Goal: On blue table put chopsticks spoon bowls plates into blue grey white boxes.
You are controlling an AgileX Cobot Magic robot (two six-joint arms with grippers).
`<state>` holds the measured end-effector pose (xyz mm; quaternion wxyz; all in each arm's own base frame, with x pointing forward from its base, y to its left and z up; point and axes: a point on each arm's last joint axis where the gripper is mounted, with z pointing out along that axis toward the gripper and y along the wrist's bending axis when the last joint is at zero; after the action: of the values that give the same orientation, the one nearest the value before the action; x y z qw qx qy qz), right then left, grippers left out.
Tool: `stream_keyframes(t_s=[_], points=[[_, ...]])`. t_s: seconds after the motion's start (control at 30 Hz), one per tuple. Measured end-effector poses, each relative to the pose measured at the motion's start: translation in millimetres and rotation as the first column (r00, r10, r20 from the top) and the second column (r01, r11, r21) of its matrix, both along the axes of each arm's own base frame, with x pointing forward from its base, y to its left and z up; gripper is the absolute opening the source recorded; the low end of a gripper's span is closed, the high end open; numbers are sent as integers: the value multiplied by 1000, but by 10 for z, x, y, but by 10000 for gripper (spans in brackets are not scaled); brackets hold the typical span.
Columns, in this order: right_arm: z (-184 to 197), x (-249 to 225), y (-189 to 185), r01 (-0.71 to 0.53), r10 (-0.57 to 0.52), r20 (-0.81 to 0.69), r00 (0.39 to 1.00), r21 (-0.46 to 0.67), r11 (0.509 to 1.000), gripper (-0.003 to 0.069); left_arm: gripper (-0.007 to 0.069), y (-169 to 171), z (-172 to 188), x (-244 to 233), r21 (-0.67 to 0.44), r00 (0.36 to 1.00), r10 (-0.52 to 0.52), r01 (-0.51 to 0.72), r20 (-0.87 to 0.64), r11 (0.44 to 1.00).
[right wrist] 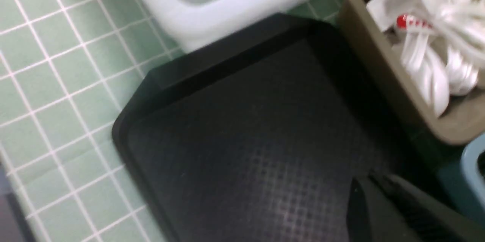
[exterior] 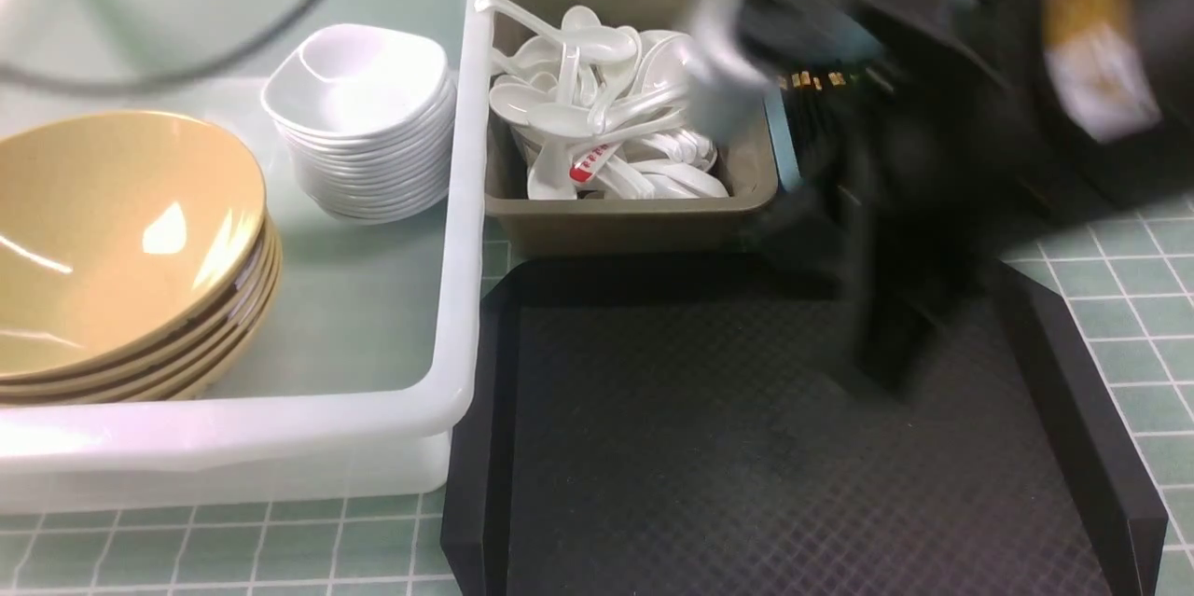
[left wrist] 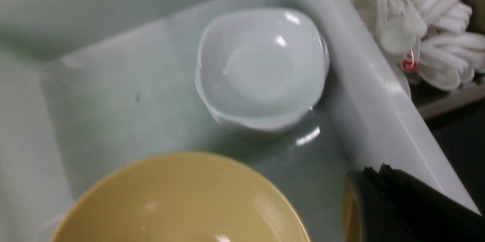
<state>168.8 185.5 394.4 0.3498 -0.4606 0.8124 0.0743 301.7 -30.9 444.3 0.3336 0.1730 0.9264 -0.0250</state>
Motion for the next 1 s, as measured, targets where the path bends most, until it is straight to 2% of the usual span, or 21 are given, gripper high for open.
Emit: stream_keyframes(t_s=[0.1,0.2,0.37,0.6,0.77,1.0], points=[[-89,-258,-296,21,-24,37,999,91,996,48,-6,-51,-281,-406,5,997,-11,12,-79,1000],[-162,-422,-480,23,-37,78,996,172,985,48,-6,-60,-404,-715,-8,999,-16,15,-46,1000],[-257,-681,-766,-14,-47,184,982,318,948,48,-6,-14,-628,-1493,-99,992,2,10,126,995],[-367,-921,-993,-82,-71,280,957,497,864,48,-6,84,-1180,-2321,-153,946,36,14,321,988],[-396,-953,-1015,-85,-82,277,957,540,837,48,-6,149,-1447,-2646,-142,894,49,16,444,990],[-409,-953,-1015,-81,-82,271,959,539,839,48,-6,186,-1599,-2701,-105,879,50,0,475,994]])
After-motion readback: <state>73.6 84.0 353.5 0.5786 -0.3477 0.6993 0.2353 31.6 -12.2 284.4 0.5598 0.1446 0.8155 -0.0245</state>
